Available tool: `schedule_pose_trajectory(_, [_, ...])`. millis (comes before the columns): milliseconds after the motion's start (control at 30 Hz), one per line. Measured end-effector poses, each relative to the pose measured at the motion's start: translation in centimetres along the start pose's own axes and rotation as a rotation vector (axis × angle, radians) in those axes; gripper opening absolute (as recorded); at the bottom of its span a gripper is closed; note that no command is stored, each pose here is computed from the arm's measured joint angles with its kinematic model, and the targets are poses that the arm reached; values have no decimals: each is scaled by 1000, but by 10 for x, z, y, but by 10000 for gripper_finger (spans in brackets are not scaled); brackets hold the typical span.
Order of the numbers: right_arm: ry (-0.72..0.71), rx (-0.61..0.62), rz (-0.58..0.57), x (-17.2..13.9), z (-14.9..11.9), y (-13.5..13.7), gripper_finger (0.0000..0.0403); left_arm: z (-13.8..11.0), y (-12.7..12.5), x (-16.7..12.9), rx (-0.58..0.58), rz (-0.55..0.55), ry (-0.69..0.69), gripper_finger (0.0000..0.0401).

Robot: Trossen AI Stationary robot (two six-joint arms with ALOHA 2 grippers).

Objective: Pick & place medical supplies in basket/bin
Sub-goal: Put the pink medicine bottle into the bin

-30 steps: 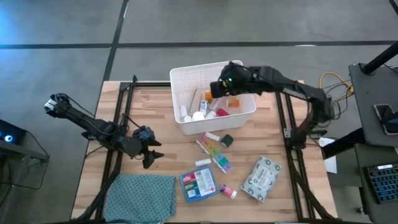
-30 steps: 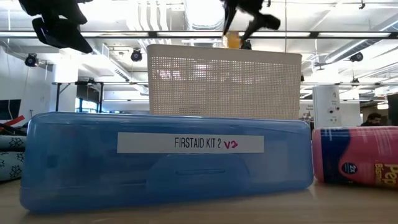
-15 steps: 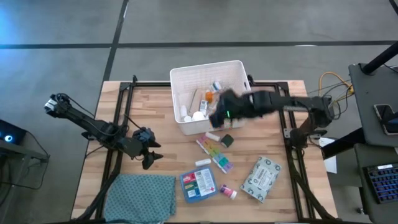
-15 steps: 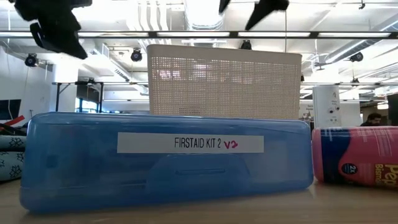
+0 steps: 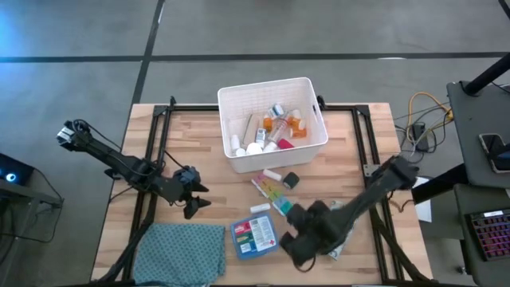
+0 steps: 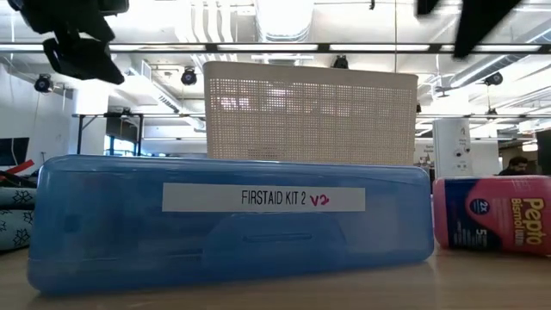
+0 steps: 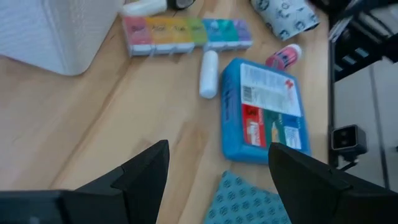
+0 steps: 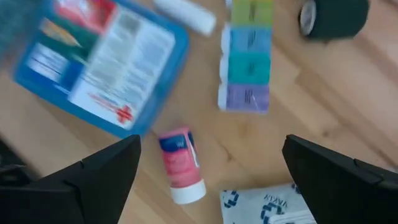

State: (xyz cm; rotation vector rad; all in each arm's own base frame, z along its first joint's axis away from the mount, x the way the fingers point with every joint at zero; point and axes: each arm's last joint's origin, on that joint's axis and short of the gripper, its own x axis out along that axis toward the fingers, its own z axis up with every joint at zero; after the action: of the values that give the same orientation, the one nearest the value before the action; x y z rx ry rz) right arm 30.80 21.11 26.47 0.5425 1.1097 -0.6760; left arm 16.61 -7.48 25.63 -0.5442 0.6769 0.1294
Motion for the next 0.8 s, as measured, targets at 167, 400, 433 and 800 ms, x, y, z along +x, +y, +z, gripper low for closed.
schedule_pose_trajectory(167, [124, -81, -67, 42, -23, 18, 381, 0, 0, 0, -2, -5, -4, 253])
schedule_pose_trajectory(400, [237, -139, -48, 86, -30, 30, 381, 0, 0, 0, -30, -5, -4, 253])
schedule_pose_trajectory(433, [243, -142, -59, 90, -29, 29, 381, 0, 0, 0, -31, -5, -4, 253])
schedule_pose_trajectory(800, [396, -132, -2, 132, -15, 11, 360, 1, -1, 0, -54, -6, -5, 253])
